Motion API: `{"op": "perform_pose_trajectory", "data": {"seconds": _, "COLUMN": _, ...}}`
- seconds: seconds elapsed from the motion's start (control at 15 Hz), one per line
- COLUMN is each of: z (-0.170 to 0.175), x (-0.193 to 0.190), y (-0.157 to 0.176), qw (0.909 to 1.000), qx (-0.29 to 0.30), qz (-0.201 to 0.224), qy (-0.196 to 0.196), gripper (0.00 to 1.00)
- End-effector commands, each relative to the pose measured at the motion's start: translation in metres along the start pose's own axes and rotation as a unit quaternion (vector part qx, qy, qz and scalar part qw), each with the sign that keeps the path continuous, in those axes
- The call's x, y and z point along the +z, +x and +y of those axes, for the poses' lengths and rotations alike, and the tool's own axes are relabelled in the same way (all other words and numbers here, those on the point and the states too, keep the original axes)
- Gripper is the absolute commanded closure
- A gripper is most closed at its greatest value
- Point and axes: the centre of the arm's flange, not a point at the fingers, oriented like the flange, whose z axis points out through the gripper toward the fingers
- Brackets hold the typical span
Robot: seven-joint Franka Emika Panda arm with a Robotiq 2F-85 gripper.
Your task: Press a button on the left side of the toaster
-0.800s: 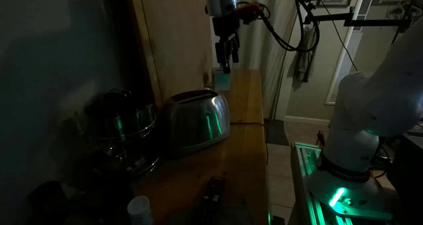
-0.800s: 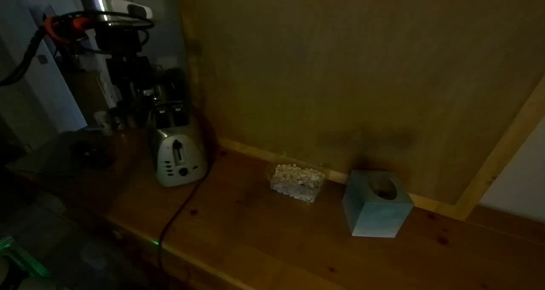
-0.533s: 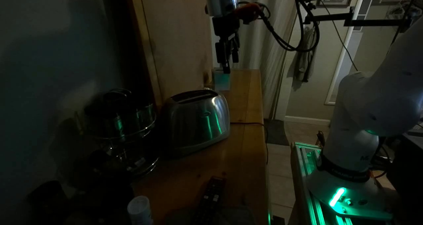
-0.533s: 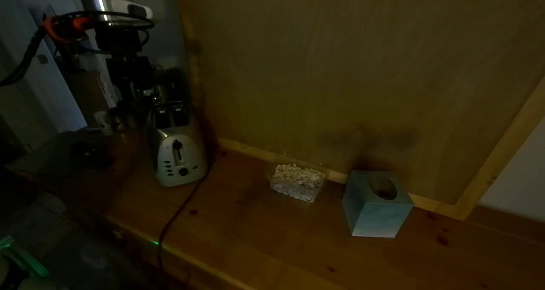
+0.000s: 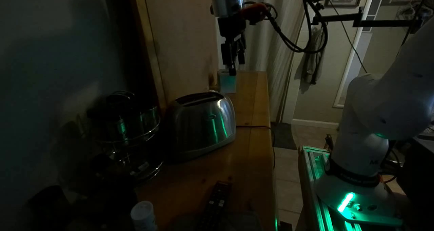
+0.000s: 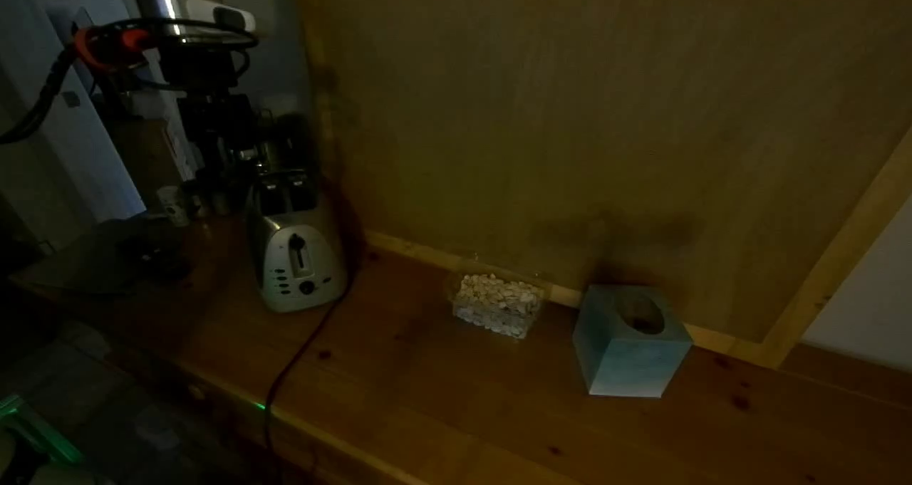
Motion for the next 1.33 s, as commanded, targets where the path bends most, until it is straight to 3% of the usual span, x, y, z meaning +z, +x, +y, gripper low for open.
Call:
{"op": "perform_pose_trajectory", "data": {"seconds": 0.0, "z": 0.024, "x": 0.002, "y": 0.006, "qw": 0.9966, "qx": 0.070, "qz": -0.018, "qy": 0.040, "gripper": 0.00}}
{"op": "perform_pose_trajectory", "data": {"seconds": 0.27, "z": 0.087, "x": 0.029, "y": 0.003, "qw": 0.9849, "qx": 0.132, "qz": -0.043, "qy": 0.104, "gripper": 0.00}}
{"op": "perform_pose_trajectory", "data": {"seconds": 0.53, "z": 0.128, "x": 0.068, "y": 0.008, "qw": 0.9589, "qx": 0.204, "qz": -0.080, "qy": 0.180, "gripper": 0.00}}
{"op": "perform_pose_trajectory", "data": {"seconds": 0.8, "z": 0.139, "x": 0.108, "y": 0.020, "qw": 0.9235, "qx": 0.264, "qz": -0.125, "qy": 0.248, "gripper": 0.00}}
{"op": "perform_pose_trajectory", "data": {"seconds": 1.13, "z": 0.148, "x": 0.157, "y": 0.034, "qw": 0.8669, "qx": 0.342, "qz": -0.167, "qy": 0.322, "gripper": 0.00}}
{"op": "perform_pose_trajectory", "data": {"seconds": 1.2, "z": 0.144, "x": 0.144, "y": 0.023, "qw": 0.8899, "qx": 0.310, "qz": -0.163, "qy": 0.292, "gripper": 0.00}}
{"op": "perform_pose_trajectory", "data": {"seconds": 1.27, "z": 0.147, "x": 0.153, "y": 0.026, "qw": 0.8818, "qx": 0.321, "qz": -0.168, "qy": 0.302, "gripper": 0.00}}
